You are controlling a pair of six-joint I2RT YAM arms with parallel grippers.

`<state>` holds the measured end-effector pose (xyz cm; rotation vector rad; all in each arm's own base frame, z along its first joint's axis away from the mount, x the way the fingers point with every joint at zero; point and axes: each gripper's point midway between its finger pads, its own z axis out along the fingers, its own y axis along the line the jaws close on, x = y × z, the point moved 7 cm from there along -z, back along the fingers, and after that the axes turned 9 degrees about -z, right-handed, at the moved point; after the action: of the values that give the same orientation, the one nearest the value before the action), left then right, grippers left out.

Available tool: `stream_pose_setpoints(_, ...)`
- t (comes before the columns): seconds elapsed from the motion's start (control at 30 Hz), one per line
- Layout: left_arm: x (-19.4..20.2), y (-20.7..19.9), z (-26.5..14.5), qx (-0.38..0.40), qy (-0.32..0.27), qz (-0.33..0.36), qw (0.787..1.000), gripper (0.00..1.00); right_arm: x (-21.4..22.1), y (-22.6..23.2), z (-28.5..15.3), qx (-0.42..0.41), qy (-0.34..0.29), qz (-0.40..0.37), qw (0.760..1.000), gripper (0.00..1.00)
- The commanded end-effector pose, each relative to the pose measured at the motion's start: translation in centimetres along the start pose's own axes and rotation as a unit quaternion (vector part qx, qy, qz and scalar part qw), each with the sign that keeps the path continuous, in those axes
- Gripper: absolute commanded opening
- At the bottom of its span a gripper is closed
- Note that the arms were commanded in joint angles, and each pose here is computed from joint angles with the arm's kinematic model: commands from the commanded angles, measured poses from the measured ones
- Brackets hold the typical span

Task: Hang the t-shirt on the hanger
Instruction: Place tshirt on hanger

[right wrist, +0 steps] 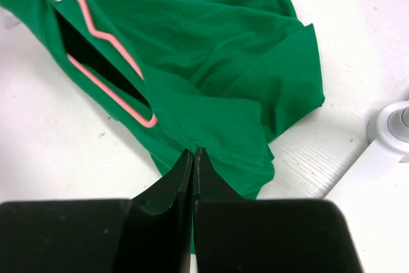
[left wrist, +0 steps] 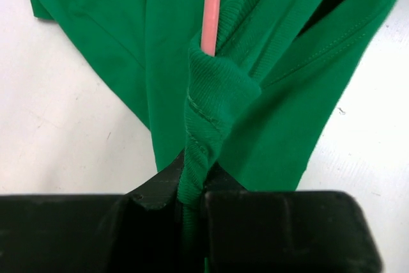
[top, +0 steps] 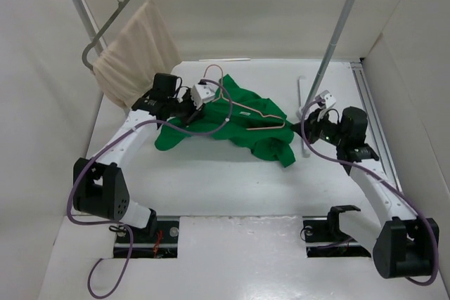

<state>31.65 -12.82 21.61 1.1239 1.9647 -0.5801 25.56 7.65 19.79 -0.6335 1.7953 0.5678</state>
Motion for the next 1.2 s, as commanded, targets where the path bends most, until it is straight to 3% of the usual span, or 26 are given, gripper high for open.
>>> stream_pose_setpoints(0.0,-0.2,3.9,-3.3,-0.156,0.001,-0.021,0.987,0.0,1.0,-2.3,-2.0,0.076,0.04,-0.005,0.996,0.0)
stream_pose_setpoints(0.17,-0.7,4.4,-3.3,-0.175,-0.011,-0.037,0.984,0.0,0.6,-2.4,-2.3,0.051,0.075,-0.038,0.995,0.0)
stream_pose_setpoints(0.37,0.3,4.1,-2.3,-0.229,0.063,0.057,0.97,0.0,-2.3,-0.9,-2.2,-0.043,0.031,-0.068,0.996,0.0)
stream_pose_setpoints(0.5,0.2,3.2,-1.3,-0.23,0.072,0.083,0.967,0.0,-2.9,-0.5,-1.9,-0.084,0.055,-0.093,0.991,0.0)
stream_pose_setpoints(0.67,1.5,3.7,-1.2,-0.254,0.097,0.11,0.956,0.0,-4.1,-1.5,-3.0,-0.058,0.063,-0.104,0.991,0.0)
stream_pose_setpoints(0.9,2.4,3.6,-1.4,-0.265,0.127,0.171,0.94,0.0,-5.6,-0.6,-2.5,-0.111,0.044,-0.102,0.988,0.0)
stream_pose_setpoints(1.1,0.6,0.3,-0.1,-0.196,0.097,0.192,0.957,0.0,-6.8,2.4,1.1,-0.19,0.026,-0.108,0.975,0.0)
stream_pose_setpoints(1.17,-0.4,0.4,0.1,-0.208,0.072,0.143,0.965,0.0,-7.3,2.6,1.8,-0.198,0.031,-0.116,0.973,0.0)
